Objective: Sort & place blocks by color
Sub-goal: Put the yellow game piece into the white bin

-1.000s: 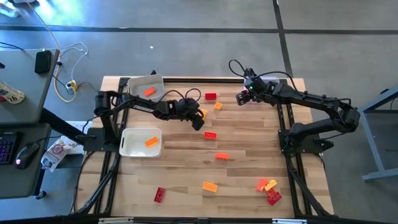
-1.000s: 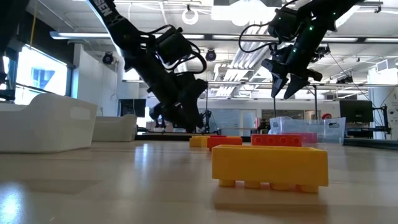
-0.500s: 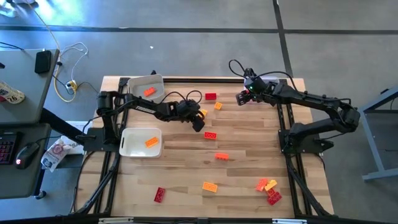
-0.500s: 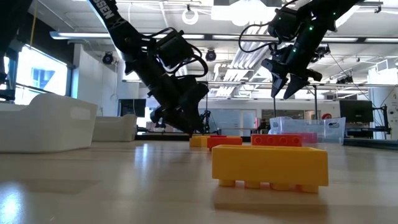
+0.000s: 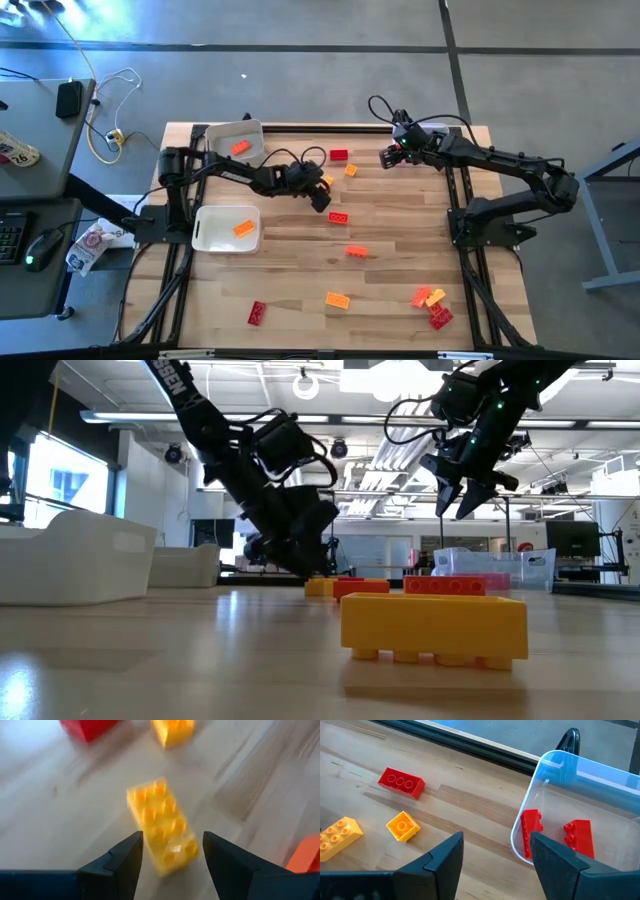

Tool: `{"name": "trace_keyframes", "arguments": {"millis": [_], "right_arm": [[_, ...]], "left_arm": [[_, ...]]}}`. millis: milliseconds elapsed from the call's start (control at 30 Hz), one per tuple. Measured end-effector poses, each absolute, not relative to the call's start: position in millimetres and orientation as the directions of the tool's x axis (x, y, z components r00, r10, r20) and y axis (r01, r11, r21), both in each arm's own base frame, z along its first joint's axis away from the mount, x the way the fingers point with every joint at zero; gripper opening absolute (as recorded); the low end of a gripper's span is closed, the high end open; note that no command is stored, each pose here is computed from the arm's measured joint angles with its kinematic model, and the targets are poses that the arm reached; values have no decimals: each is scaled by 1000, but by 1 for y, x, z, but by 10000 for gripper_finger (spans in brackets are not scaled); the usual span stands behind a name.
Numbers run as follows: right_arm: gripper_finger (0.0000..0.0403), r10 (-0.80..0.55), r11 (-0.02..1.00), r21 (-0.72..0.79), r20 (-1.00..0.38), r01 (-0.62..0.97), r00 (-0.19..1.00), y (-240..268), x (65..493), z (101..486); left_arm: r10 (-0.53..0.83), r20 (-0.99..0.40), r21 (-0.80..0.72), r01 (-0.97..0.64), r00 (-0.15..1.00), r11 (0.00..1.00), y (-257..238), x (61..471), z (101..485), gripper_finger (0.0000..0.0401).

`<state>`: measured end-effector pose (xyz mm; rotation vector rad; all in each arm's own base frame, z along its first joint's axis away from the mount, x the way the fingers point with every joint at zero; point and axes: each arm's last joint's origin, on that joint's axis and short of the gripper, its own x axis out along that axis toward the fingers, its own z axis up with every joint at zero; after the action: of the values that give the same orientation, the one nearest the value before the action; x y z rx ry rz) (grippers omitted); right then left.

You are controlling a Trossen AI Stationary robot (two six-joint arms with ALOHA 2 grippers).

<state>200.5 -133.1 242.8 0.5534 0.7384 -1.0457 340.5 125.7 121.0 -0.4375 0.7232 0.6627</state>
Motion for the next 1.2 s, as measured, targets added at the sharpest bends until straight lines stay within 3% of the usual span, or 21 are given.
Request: {"name": "trace_keyframes", "arguments": {"millis": [567,900,1200], "right_arm": [[213,-556,438,60,-766,897,323,-126,205,243],[213,-556,441,59,-766,896,324,-126,205,243],[213,-556,441,59,-765,896,324,-126,205,243]], "left_arm": [[418,-734,-72,-673,535,736,128,343,104,188],[449,-686,68,-564,573,823,131,347,108,180],[384,-692,77,-467,611,881,129,349,102,158]]}}
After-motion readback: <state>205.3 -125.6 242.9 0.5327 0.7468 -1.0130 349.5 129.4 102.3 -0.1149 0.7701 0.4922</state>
